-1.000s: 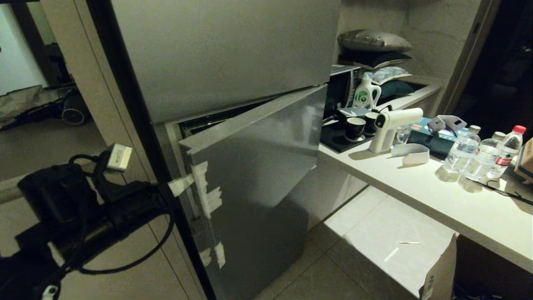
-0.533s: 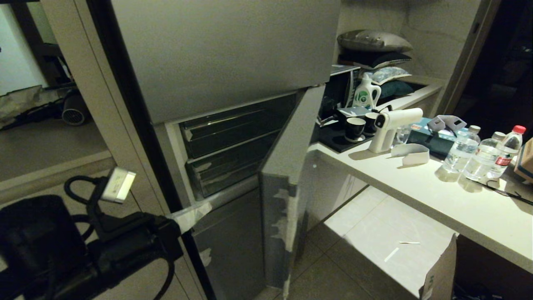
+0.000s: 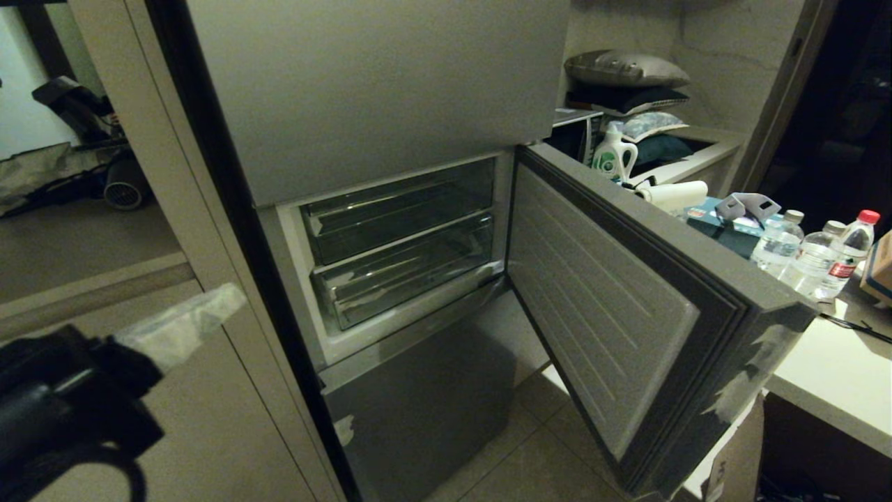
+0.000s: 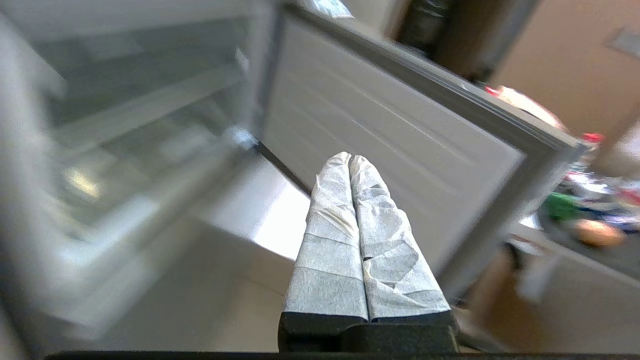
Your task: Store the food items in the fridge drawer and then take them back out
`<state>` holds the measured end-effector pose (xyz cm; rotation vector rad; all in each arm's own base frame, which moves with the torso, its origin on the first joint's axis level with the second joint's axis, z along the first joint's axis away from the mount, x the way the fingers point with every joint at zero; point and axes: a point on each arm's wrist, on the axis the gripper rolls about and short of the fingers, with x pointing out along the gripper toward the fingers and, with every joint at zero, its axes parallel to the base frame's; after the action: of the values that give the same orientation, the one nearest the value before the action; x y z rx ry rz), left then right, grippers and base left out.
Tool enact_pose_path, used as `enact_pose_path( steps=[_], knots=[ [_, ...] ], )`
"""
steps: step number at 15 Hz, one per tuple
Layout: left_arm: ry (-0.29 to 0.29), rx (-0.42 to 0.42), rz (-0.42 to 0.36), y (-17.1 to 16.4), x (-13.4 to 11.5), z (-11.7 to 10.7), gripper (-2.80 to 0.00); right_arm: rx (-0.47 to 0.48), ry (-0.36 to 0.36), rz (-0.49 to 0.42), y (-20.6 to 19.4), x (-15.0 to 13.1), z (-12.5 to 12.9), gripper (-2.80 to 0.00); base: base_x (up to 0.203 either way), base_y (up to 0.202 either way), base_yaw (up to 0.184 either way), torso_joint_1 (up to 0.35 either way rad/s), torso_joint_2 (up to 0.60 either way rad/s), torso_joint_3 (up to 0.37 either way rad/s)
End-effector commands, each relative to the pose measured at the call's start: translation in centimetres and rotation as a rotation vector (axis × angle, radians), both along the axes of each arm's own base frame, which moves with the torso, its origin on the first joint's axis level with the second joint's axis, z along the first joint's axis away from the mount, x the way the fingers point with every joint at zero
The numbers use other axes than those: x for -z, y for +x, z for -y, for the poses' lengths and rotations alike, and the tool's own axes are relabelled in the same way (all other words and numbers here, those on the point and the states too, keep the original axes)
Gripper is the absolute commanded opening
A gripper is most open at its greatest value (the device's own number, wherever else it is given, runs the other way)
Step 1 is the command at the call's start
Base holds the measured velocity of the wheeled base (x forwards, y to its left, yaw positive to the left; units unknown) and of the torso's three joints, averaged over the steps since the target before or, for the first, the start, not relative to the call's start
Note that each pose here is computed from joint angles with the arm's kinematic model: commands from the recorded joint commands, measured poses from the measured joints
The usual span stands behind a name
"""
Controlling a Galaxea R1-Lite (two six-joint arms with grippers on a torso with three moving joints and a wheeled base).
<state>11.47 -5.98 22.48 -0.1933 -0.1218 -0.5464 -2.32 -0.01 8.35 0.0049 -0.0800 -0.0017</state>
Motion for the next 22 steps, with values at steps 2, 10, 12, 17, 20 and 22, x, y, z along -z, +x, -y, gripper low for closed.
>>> enact_pose_path(
  steps=[2, 10, 12, 17, 20, 22],
  knots=[
    [0.158, -0.059, -0.046, -8.3, -0.5, -4.3, -2.8, 0.0, 0.0, -0.029, 0.2, 0.8, 0.0, -2.8, 0.0, 0.0, 0.0, 0.0, 0.0, 0.0],
    [0.291, -0.677, -0.286, -14.1, 10.5, -6.1, -2.8, 0.0, 0.0, -0.029, 0.2, 0.8, 0.0, -2.8, 0.0, 0.0, 0.0, 0.0, 0.0, 0.0],
    [0.302, -0.555, -0.264, -14.6, 14.3, -6.0, -2.8, 0.0, 0.001, -0.029, 0.2, 0.8, 0.0, -2.8, 0.0, 0.0, 0.0, 0.0, 0.0, 0.0],
    [0.307, -0.52, -0.224, -14.5, 14.8, -6.0, -2.8, 0.0, 0.001, -0.029, 0.2, 0.8, 0.0, -2.8, 0.0, 0.0, 0.0, 0.0, 0.0, 0.0],
    [0.271, -0.528, -0.234, -14.5, 14.8, -6.0, -2.8, 0.001, 0.002, -0.029, 0.2, 0.8, 0.0, -2.8, 0.0, 0.0, 0.0, 0.0, 0.0, 0.0],
    [0.265, -0.528, -0.236, -14.5, 14.8, -6.0, -2.8, -0.002, -0.01, -0.029, 0.2, 0.8, 0.0, -2.8, 0.0, 0.0, 0.0, 0.0, 0.0, 0.0]
  ],
)
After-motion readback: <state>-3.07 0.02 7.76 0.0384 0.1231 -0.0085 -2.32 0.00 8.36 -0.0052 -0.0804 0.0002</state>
